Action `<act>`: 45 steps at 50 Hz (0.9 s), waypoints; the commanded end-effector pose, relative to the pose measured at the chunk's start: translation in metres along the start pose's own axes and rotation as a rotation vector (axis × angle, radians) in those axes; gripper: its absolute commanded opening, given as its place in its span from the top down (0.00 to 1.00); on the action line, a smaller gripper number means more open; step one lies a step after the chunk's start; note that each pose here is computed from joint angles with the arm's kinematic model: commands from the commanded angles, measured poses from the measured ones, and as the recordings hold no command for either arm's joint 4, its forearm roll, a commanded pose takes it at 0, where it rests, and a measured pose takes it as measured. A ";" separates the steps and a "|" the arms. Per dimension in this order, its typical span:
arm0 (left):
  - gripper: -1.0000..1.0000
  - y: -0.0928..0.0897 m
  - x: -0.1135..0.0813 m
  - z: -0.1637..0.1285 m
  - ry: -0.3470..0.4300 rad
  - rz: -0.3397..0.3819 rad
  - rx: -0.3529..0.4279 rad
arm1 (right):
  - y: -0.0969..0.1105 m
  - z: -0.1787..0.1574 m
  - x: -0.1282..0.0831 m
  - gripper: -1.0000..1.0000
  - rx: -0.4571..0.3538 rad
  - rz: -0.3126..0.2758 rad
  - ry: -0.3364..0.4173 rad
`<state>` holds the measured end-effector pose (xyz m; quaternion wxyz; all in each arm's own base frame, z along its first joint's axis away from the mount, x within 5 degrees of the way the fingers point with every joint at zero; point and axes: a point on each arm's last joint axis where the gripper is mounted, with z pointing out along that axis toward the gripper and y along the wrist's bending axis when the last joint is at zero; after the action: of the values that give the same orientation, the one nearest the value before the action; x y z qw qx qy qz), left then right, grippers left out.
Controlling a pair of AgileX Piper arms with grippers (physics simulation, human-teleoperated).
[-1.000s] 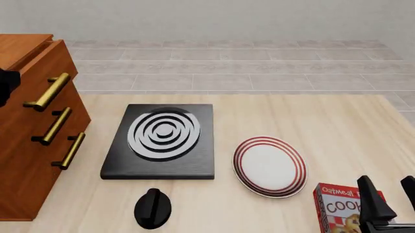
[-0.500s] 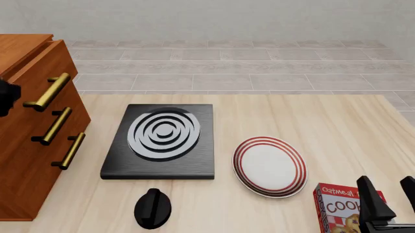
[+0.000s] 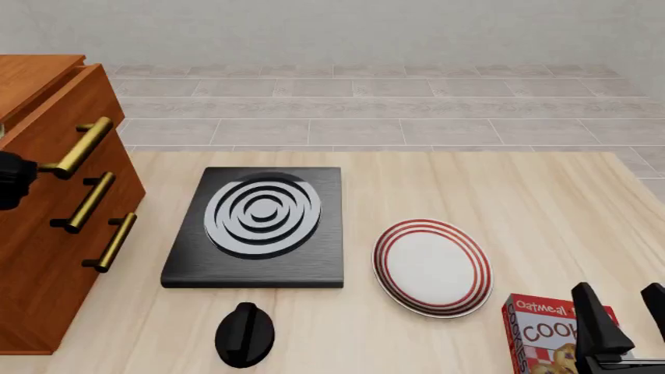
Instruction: Pick the akita bowl in the top layer of the wooden cabinet and place it on the plate.
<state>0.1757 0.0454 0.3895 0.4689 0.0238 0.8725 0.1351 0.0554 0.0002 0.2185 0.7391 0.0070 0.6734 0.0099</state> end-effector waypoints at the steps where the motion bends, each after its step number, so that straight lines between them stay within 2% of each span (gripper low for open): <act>1: 0.00 0.002 0.007 0.005 0.017 0.004 -0.015 | 0.000 0.000 0.000 0.00 0.000 0.000 0.001; 28: 0.00 -0.006 0.034 0.023 0.089 -0.035 0.006 | 0.000 0.001 0.000 0.00 -0.001 0.002 0.001; 36: 0.00 -0.009 0.035 0.025 0.093 -0.040 0.018 | 0.000 0.001 0.000 0.00 -0.001 0.002 0.001; 45: 0.00 -0.020 0.030 0.026 0.094 -0.058 0.070 | 0.000 0.000 0.000 0.00 0.000 0.001 0.001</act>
<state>0.1750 0.0468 0.3732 0.4716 0.0098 0.8701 0.1429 0.0561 0.0002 0.2182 0.7388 0.0072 0.6738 0.0106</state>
